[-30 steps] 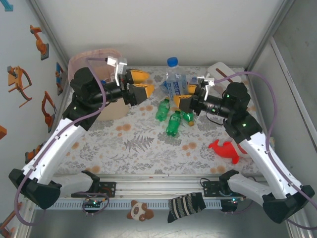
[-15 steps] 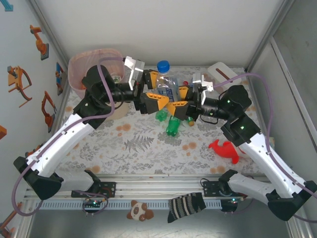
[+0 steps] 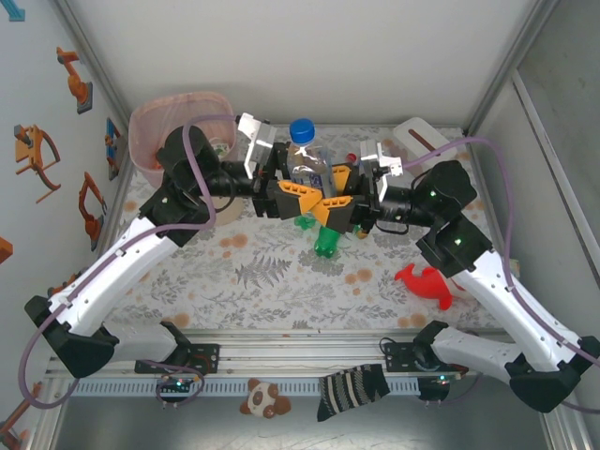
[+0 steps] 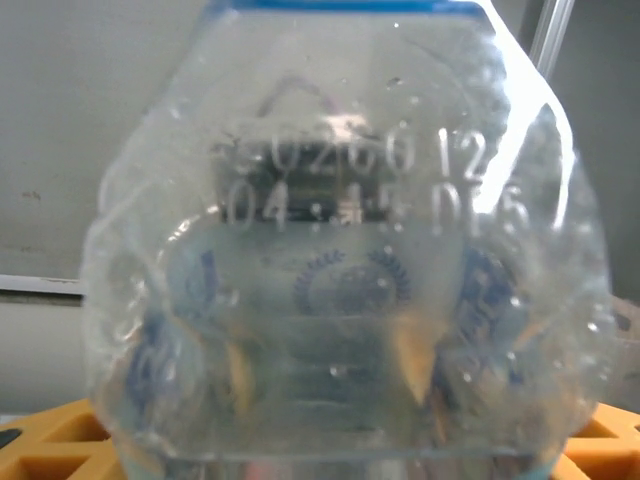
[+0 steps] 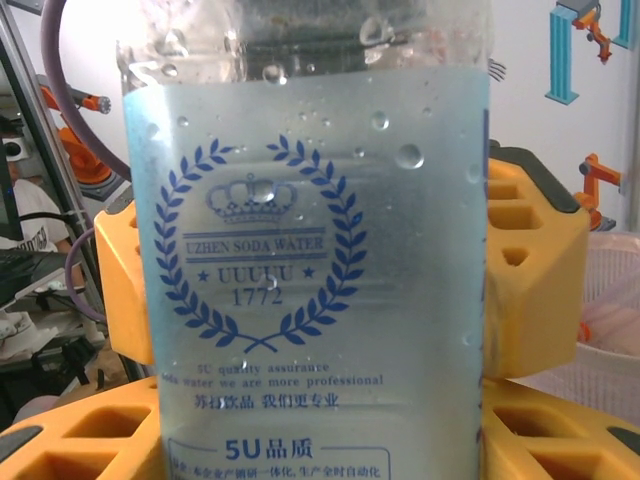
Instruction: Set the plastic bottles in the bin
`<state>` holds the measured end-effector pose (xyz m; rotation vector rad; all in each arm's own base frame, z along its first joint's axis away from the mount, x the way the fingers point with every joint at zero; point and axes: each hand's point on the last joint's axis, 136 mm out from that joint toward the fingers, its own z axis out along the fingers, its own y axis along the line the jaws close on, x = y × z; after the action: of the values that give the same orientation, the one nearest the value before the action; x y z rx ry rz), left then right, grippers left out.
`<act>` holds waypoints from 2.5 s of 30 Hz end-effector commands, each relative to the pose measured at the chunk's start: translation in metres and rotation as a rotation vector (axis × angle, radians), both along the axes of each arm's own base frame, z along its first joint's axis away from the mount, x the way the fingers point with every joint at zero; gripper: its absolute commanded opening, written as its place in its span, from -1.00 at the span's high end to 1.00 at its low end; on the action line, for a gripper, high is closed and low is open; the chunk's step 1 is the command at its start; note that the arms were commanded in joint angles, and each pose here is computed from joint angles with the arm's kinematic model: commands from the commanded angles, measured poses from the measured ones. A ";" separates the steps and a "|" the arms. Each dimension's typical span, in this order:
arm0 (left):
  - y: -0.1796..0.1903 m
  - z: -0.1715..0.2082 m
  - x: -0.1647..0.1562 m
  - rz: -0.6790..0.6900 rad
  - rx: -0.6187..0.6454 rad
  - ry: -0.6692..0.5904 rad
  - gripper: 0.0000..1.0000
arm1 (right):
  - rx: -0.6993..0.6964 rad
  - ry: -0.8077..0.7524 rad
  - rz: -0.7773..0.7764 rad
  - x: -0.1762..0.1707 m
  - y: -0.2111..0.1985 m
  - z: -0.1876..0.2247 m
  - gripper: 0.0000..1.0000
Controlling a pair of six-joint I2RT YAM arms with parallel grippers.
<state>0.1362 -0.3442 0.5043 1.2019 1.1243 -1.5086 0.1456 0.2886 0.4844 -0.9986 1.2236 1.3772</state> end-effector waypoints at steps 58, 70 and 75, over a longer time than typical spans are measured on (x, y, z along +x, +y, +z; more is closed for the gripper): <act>0.259 -0.142 0.308 1.792 -0.243 1.227 0.26 | -0.048 -0.057 -0.333 -0.002 -0.053 -0.006 -0.72; 0.259 -0.206 0.353 1.811 -0.410 1.669 0.11 | -0.059 -0.047 -0.352 -0.001 -0.056 -0.012 -0.72; 0.264 -0.229 0.359 1.859 -0.461 1.792 0.09 | -0.060 -0.048 -0.360 -0.002 -0.058 -0.013 -0.72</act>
<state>0.4987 -0.0849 0.2708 -1.6054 1.7487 -0.6291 0.1470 0.2342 0.4704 -0.8013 1.3560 1.0506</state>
